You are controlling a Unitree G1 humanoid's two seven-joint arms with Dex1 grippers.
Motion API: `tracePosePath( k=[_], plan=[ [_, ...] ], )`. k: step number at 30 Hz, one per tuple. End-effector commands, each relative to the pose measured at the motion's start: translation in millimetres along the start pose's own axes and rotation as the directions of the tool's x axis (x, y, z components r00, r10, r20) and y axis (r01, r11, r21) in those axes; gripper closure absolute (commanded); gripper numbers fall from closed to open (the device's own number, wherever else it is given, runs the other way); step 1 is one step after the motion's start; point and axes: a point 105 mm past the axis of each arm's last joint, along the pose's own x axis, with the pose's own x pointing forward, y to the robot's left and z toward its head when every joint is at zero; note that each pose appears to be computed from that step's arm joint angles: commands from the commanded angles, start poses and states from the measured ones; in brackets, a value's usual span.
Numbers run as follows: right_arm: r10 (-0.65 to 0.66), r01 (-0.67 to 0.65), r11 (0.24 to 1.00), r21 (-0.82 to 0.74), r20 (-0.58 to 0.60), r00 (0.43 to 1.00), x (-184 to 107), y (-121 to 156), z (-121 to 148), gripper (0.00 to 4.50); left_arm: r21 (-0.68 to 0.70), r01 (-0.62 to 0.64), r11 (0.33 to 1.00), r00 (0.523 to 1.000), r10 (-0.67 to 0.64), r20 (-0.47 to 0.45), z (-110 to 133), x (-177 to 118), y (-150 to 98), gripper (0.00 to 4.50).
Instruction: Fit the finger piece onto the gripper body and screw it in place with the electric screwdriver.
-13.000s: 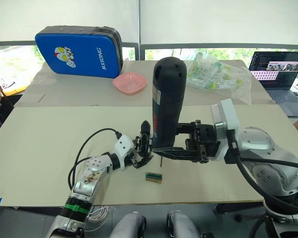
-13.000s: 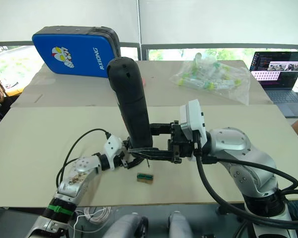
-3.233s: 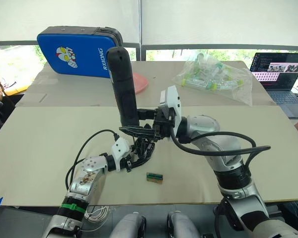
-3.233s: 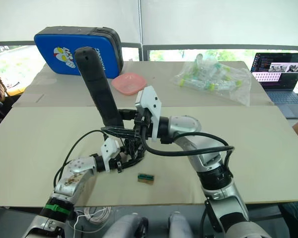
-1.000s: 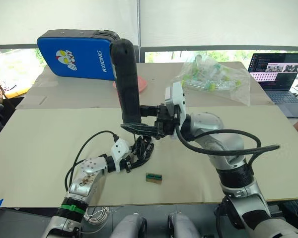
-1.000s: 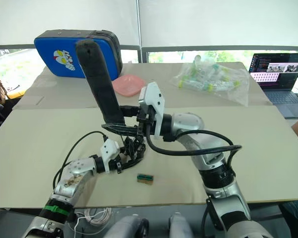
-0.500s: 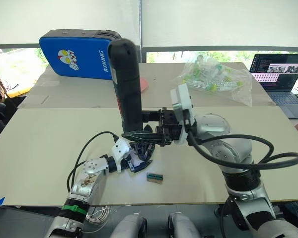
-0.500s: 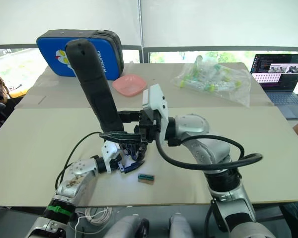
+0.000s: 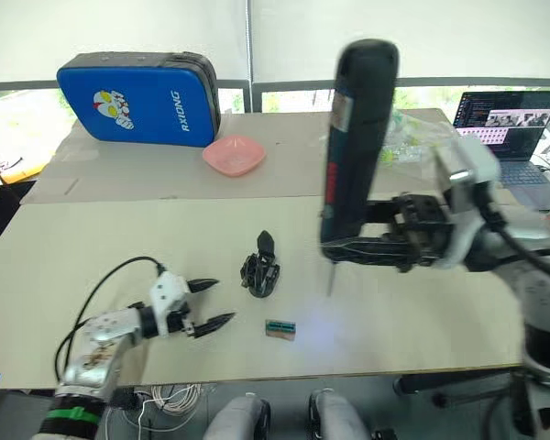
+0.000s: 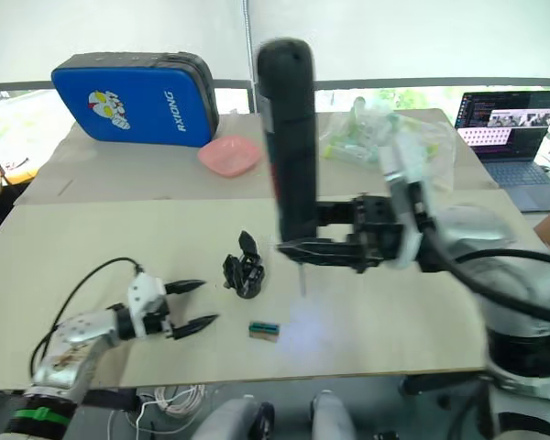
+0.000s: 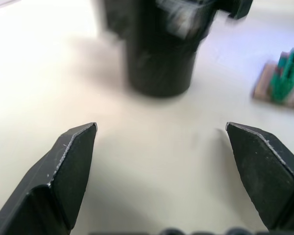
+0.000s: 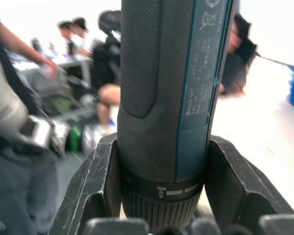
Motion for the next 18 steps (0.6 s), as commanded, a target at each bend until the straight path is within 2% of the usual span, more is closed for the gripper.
tracePosePath(
  k=[1,3,6,9,11,14,18],
  plan=[
    [-0.074,0.088,0.994,0.06,-0.202,0.977,-37,-8,-14,2.54,0.03,0.124,0.992,0.986,-0.127,0.107,50,-11,-10,0.05],
    [-0.144,0.17,0.984,0.05,-0.329,0.933,-55,-18,-28,2.54,0.041,0.174,0.984,0.975,-0.178,0.131,68,-15,-13,0.05],
    [-0.203,0.317,0.934,0.164,-0.487,0.85,-90,-33,-56,2.54,0.056,0.149,0.987,0.982,-0.155,0.11,79,-22,0,0.05],
    [-0.214,0.473,0.859,0.195,-0.703,0.678,-122,-38,-92,2.54,0.065,0.169,0.984,0.982,-0.173,0.07,71,-27,1,0.05],
    [-0.239,0.545,0.818,0.183,-0.754,0.611,-133,-50,-106,2.54,0.097,0.204,0.974,0.977,-0.208,0.04,67,-29,-3,0.05],
    [-0.251,0.629,0.745,0.224,-0.779,0.574,-142,-67,-120,2.54,0.159,0.247,0.956,0.968,-0.252,0.014,63,-35,-6,0.05],
    [-0.218,0.667,0.725,0.173,-0.861,0.46,-161,-76,-142,2.54,0.148,0.247,0.958,0.968,-0.251,0.007,58,-37,-6,0.05]
  ],
)
